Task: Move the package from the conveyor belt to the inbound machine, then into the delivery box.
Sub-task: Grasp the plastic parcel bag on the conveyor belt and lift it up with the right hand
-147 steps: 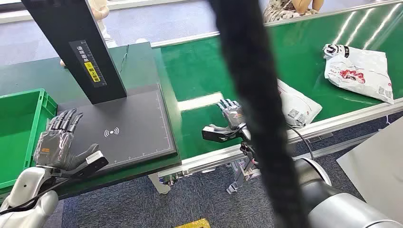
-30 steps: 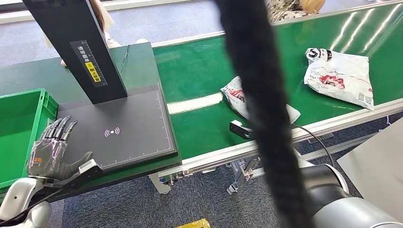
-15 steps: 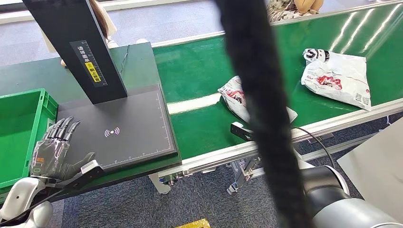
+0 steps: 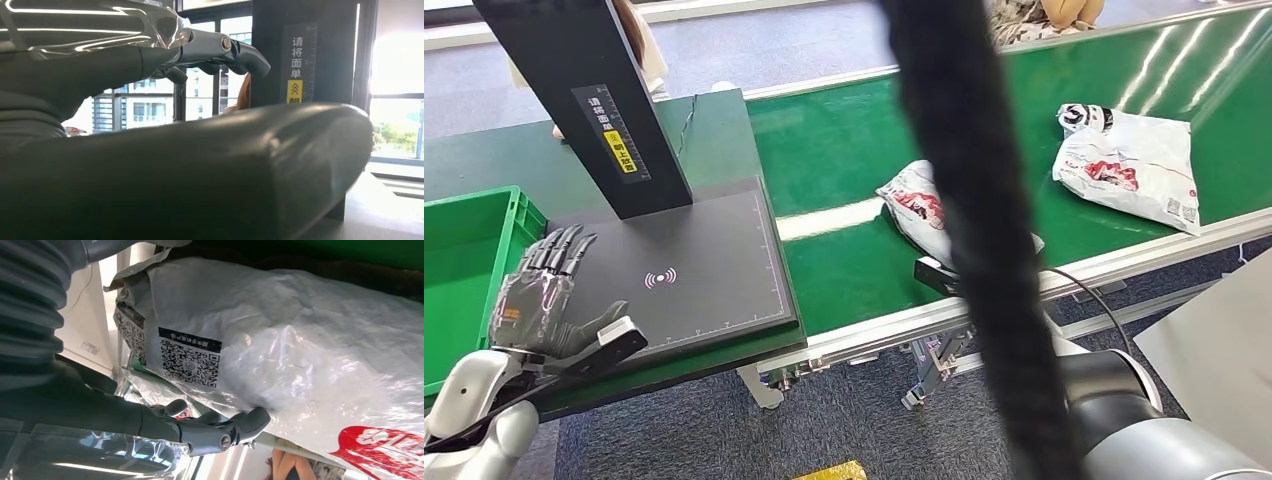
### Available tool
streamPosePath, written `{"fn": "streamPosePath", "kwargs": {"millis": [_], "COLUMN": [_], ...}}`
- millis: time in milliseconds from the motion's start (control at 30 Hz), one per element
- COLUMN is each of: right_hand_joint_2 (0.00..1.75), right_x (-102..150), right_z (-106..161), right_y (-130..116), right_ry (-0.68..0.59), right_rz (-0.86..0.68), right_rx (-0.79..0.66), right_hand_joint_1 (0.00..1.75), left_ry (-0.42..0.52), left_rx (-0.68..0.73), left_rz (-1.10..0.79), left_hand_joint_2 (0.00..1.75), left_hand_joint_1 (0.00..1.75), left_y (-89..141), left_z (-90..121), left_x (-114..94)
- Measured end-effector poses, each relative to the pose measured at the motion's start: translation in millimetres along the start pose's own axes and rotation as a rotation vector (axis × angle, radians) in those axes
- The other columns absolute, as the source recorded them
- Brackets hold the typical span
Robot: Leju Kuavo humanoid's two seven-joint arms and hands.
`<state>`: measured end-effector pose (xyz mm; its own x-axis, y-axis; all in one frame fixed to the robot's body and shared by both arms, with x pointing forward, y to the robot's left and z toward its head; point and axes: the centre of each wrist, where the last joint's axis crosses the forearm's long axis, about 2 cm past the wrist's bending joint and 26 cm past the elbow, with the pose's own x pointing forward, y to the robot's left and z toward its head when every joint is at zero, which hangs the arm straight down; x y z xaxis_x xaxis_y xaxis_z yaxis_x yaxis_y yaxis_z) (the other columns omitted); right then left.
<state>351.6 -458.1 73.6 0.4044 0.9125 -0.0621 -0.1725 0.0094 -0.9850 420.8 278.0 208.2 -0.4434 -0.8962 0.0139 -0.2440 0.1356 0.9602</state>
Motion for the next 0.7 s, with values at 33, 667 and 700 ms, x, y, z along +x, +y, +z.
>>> {"fn": "streamPosePath", "kwargs": {"millis": [33, 667, 700], "right_hand_joint_2": [1.75, 1.75, 1.75], "right_x": [0, -3, -3], "right_z": [0, 4, 5], "right_y": [0, 7, 8], "right_ry": [0.001, -0.006, -0.009], "right_rz": [-0.001, 0.001, 0.002], "right_rx": [0.001, 0.02, 0.02], "right_hand_joint_1": [0.01, 1.63, 1.67], "left_ry": [0.0, -0.018, -0.019], "left_rx": [0.0, -0.011, -0.011], "left_rz": [0.0, 0.01, 0.011], "left_hand_joint_2": [0.0, 0.0, 0.0], "left_hand_joint_1": [0.0, 0.0, 0.0], "left_y": [0, 1, 1], "left_z": [0, -10, -10], "left_x": [0, 9, 10]}}
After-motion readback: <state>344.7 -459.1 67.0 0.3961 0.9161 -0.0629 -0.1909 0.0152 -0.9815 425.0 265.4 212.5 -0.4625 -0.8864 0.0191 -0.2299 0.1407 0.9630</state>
